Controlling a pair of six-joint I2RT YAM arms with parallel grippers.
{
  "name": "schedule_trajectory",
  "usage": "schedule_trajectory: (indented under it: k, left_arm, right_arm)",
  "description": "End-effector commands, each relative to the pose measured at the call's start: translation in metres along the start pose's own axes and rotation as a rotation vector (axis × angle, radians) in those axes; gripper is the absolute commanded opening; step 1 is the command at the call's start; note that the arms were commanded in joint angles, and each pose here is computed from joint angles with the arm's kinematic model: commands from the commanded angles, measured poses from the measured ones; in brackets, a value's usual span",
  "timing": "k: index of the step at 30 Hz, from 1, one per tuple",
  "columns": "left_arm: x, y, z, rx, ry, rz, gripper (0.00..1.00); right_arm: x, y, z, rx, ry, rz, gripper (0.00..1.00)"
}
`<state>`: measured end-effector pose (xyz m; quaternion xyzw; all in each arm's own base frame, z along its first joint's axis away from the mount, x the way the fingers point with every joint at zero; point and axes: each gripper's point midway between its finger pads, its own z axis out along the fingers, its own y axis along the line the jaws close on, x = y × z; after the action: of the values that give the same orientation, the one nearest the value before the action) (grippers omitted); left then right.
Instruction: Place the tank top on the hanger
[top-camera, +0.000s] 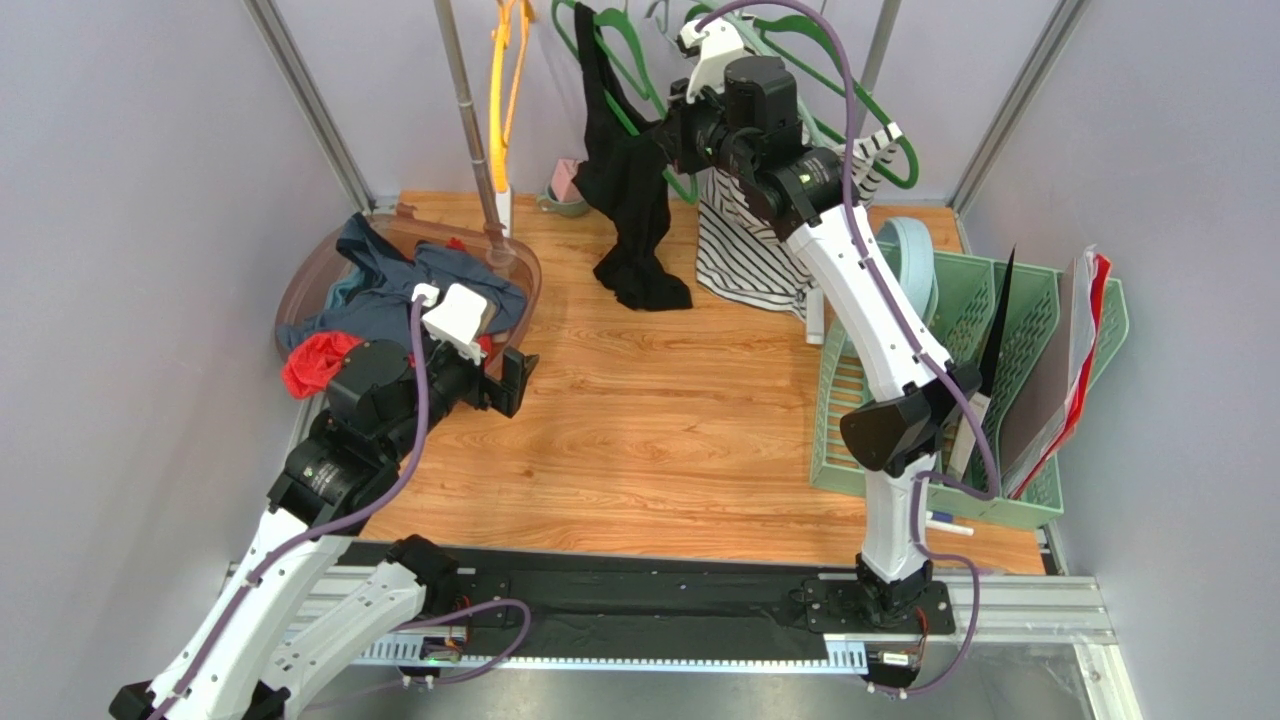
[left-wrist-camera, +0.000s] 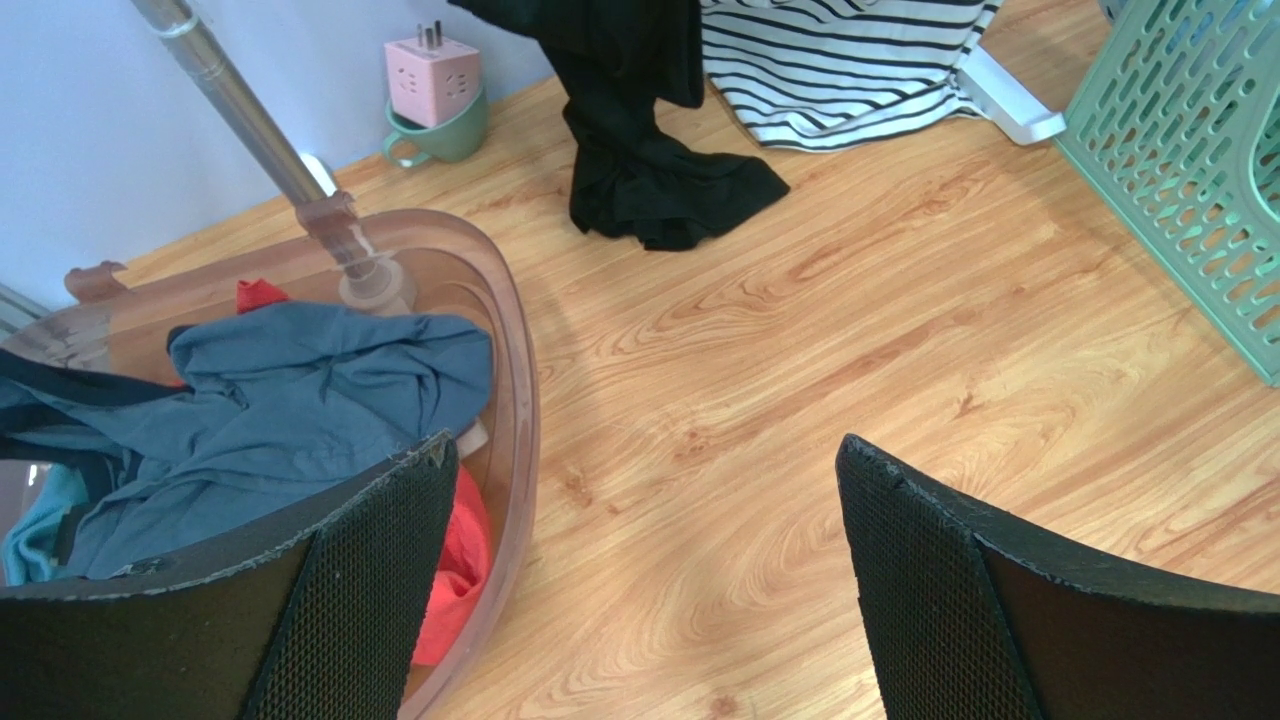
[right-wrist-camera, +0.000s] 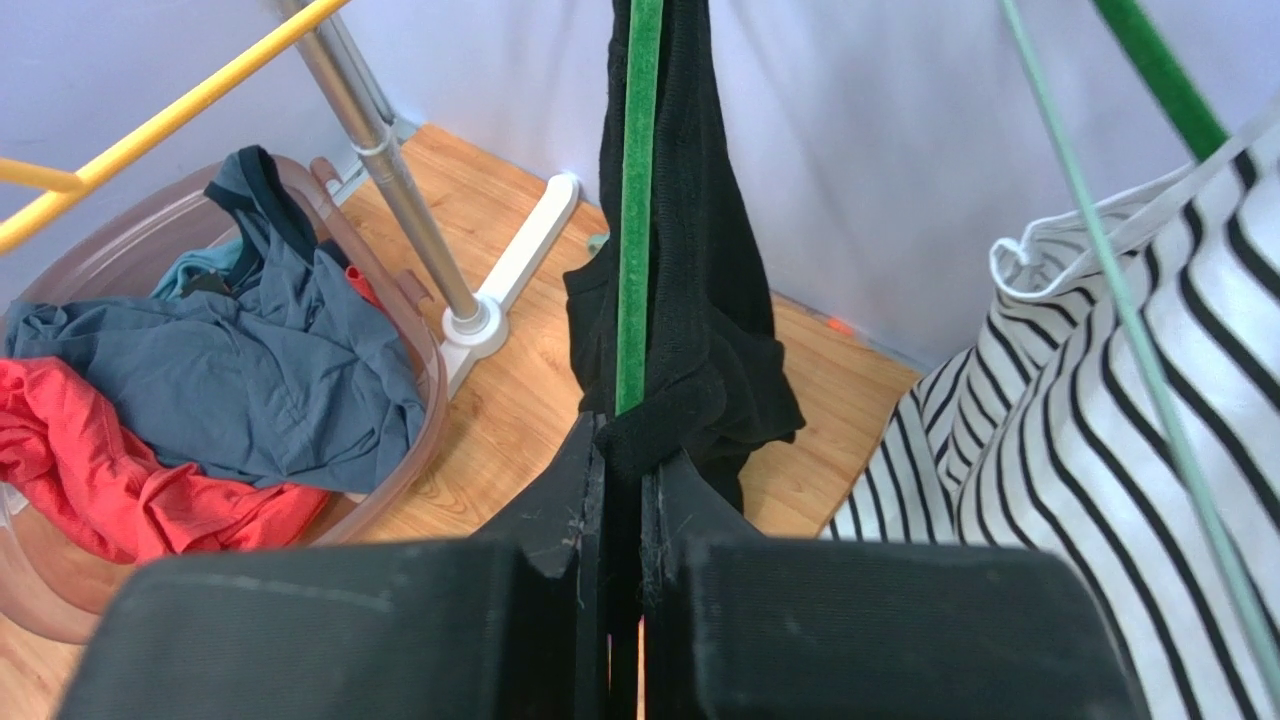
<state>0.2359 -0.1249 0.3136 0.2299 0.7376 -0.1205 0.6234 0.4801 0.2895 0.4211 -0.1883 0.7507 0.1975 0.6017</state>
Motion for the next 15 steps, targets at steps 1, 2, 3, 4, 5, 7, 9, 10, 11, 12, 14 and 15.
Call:
schedule_trajectory:
  k: [1,2,3,4,5,7,9,10,11,12,14,15]
  left_arm:
    - [-0.006,0.002,0.001,-0.007,-0.027,-0.003,0.99]
    - [-0.006,0.001,0.001,-0.005,-0.026,-0.003,0.99]
    - [-0.006,0.002,0.001,-0.005,-0.026,-0.003,0.99]
    - [-0.006,0.001,0.002,-0.004,-0.025,-0.003,0.99]
    - [-0.006,0.001,0.002,-0.004,-0.025,-0.003,0.99]
    - [-0.005,0.001,0.002,-0.002,-0.023,-0.001,0.99]
    - [-0.005,0.001,0.002,-0.002,-0.023,-0.001,0.99]
    - [-0.005,0.001,0.002,-0.004,-0.023,-0.003,0.99]
    - [-0.005,0.001,0.002,-0.005,-0.023,-0.003,0.99]
    - [-0.005,0.002,0.002,-0.01,-0.022,-0.007,0.99]
    - [-0.005,0.003,0.003,-0.017,-0.02,-0.009,0.99]
    - [-0.004,0.004,0.003,-0.023,-0.018,-0.009,0.99]
  right_arm:
    - [-0.047,0.009,-0.006,-0.038,-0.157,0.023,0.0]
    - [-0.046,0.008,-0.005,-0.035,-0.155,0.023,0.0]
    - [-0.041,0.008,-0.002,-0.033,-0.142,0.022,0.0]
    - [-0.039,0.006,-0.001,-0.028,-0.137,0.022,0.0]
    - [-0.038,0.006,-0.001,-0.028,-0.131,0.022,0.0]
    - [-0.031,0.006,0.002,-0.028,-0.112,0.024,0.0]
    - [-0.028,0.006,0.002,-0.026,-0.101,0.025,0.0]
    - [-0.023,0.005,0.003,-0.025,-0.091,0.025,0.0]
    - [-0.023,0.005,0.003,-0.025,-0.091,0.025,0.0]
    - [-0.023,0.005,0.003,-0.023,-0.089,0.024,0.0]
    - [-0.024,0.004,0.001,-0.014,-0.089,0.027,0.01]
    - [-0.025,0.003,-0.001,-0.011,-0.089,0.024,0.01]
